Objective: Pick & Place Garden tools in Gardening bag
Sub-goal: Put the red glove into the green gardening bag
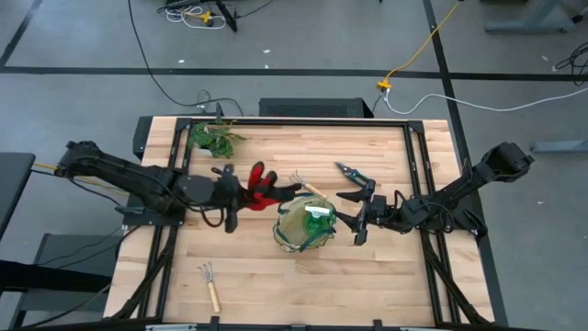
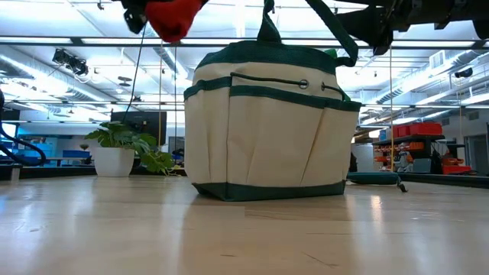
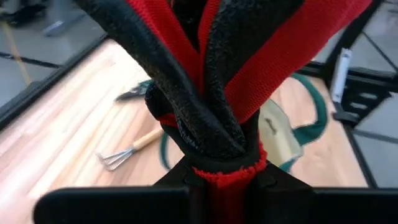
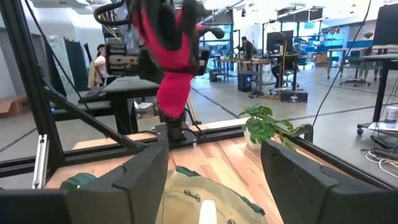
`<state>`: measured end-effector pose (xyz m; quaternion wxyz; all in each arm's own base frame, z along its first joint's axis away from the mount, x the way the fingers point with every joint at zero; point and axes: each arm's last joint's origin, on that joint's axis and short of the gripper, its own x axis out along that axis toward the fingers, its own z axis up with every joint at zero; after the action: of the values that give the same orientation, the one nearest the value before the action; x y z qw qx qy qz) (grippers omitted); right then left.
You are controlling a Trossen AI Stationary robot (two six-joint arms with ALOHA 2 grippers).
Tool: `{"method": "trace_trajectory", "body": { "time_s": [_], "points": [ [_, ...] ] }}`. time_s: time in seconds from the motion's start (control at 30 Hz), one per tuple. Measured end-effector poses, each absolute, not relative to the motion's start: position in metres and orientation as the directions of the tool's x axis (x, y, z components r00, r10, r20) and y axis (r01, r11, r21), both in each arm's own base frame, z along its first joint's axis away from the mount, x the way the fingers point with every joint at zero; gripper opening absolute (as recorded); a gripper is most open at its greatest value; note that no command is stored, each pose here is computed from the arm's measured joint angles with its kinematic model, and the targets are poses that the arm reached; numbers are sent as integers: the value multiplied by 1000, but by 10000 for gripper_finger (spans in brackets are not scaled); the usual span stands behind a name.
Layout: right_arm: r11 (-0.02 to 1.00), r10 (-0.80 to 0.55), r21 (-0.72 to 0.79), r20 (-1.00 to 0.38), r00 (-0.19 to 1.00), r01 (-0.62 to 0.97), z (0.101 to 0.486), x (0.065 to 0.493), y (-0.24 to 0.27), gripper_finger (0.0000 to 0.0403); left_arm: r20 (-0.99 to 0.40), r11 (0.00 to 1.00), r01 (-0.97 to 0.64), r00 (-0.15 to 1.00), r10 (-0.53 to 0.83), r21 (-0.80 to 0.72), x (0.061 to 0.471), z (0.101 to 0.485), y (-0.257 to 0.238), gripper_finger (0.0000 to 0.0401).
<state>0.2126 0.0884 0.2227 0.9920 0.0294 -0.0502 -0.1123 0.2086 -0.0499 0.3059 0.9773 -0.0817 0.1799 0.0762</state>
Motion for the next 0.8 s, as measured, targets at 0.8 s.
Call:
{"method": "trace_trajectory", "body": {
  "time_s": [0.8],
  "points": [
    [974, -217, 90, 119, 969, 208, 226, 212, 89, 258, -265, 996, 53, 962, -68, -66, 294, 258, -78, 46]
  ]
}}
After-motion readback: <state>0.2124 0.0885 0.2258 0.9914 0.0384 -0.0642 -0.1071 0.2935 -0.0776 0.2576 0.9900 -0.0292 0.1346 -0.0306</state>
